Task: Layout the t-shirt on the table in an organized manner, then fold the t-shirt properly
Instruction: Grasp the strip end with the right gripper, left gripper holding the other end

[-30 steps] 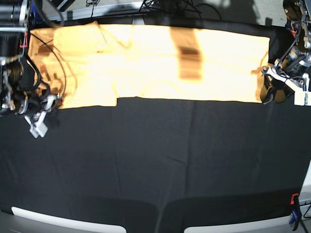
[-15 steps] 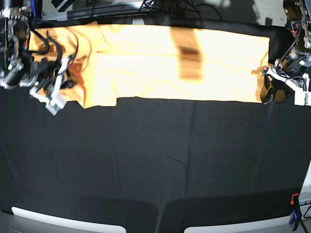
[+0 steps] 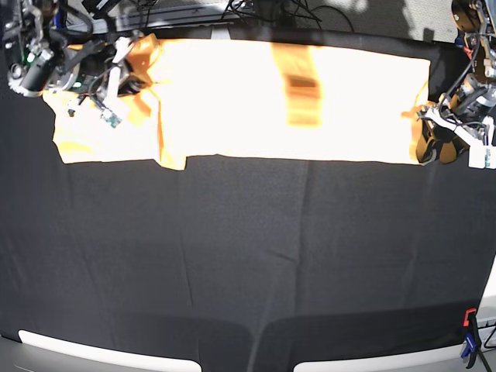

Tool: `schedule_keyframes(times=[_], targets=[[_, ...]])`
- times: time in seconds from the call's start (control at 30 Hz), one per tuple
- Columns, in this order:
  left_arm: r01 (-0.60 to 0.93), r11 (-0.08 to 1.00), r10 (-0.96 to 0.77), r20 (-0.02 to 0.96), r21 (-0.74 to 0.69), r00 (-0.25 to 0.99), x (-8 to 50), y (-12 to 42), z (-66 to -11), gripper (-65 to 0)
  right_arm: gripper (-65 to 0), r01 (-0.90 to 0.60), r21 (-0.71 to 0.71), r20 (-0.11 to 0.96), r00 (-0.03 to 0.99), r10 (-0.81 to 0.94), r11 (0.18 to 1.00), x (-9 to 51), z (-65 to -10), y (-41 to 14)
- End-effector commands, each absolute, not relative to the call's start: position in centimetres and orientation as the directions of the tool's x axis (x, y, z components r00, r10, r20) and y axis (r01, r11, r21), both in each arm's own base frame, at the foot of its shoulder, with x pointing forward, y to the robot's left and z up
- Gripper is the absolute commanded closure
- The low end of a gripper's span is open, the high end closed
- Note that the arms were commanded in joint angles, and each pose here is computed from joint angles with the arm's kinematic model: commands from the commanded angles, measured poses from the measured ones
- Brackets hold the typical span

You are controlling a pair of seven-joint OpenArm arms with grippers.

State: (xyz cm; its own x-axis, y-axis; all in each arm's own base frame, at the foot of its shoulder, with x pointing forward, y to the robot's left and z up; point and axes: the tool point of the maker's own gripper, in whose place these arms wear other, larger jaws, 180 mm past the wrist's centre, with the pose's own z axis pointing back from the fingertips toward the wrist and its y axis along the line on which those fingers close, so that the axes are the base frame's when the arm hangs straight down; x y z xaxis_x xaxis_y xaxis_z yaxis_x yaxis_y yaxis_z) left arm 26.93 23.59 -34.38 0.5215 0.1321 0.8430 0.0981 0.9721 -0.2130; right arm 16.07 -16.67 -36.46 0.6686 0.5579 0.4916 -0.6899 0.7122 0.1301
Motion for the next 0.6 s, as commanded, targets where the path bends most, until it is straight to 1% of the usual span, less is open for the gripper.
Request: schedule_keyframes(times=[0.0, 0.2, 0.47, 0.57], targets=[[0.109, 0.974, 0.125, 0.871, -0.199, 0.476, 27.6, 23.9, -32.9, -30.7, -2.4, -0.7, 0.123, 0.524, 0.648, 0.553, 0.703, 16.5, -35.7, -16.2], [0.109, 0.974, 0.125, 0.871, -0.2, 0.476, 27.6, 23.9, -32.9, -30.7, -2.5, -0.68, 0.165, 0.545, 0.667, 0.508, 0.715, 16.2, -36.0, -14.7], [0.109, 0.974, 0.125, 0.871, -0.199, 0.475, 27.6, 23.9, -32.9, -30.7, -2.5, -0.667, 0.212, 0.507, 0.7, 0.502, 0.715, 14.0, -36.9, -14.5], [0.109, 0.974, 0.126, 0.871, -0.2, 0.475, 27.6, 23.9, -32.9, -30.7, -2.5, -0.665, 0.217, 0.516, 0.7, 0.494, 0.715, 13.9, -36.8, -14.4]])
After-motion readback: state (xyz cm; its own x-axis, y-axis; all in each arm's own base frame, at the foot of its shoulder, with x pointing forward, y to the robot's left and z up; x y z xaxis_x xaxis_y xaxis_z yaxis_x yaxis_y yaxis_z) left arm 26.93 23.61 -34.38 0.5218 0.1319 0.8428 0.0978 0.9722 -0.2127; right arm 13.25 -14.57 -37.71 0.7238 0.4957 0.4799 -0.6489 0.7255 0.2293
